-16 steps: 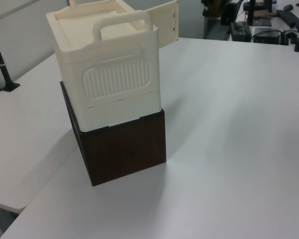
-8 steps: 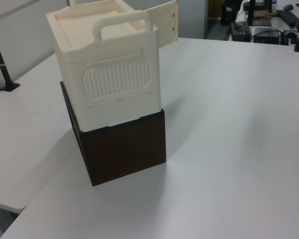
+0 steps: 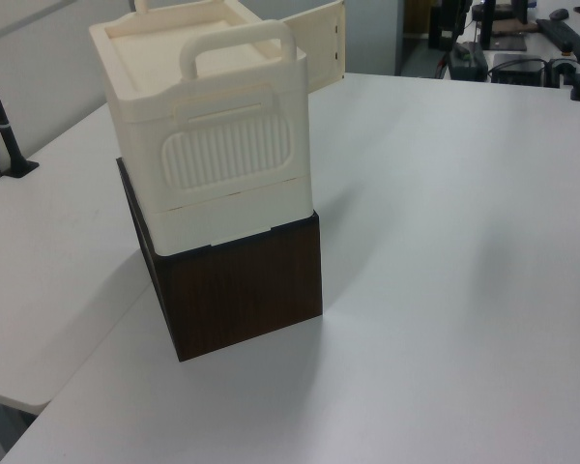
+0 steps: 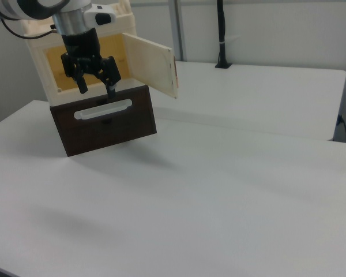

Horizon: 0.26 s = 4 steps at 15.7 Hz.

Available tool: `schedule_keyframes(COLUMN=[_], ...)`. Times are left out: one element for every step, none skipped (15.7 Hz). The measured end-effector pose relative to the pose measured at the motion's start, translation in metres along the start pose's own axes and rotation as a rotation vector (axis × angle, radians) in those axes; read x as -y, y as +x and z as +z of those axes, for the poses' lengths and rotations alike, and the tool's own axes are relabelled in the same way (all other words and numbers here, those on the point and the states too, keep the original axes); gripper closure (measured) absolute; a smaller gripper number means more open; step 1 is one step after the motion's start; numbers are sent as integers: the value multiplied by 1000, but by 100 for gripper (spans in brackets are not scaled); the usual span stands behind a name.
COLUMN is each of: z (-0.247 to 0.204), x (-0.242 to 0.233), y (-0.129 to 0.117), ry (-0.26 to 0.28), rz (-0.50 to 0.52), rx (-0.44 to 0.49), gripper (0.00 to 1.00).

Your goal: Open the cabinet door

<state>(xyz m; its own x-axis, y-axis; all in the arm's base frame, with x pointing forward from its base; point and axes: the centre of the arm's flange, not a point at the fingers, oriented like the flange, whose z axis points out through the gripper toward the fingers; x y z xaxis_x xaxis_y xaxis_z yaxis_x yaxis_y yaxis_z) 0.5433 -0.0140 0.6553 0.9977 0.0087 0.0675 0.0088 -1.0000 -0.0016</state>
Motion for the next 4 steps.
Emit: schedule_keyframes(z=[0,0,0,0], x=[-2,-3,-4,-4], y=[0,0,0,0], ry=[0,0,0,0], rz=[3,5,6,6], rx=[0,0,0,0], gripper=[0,0,0,0])
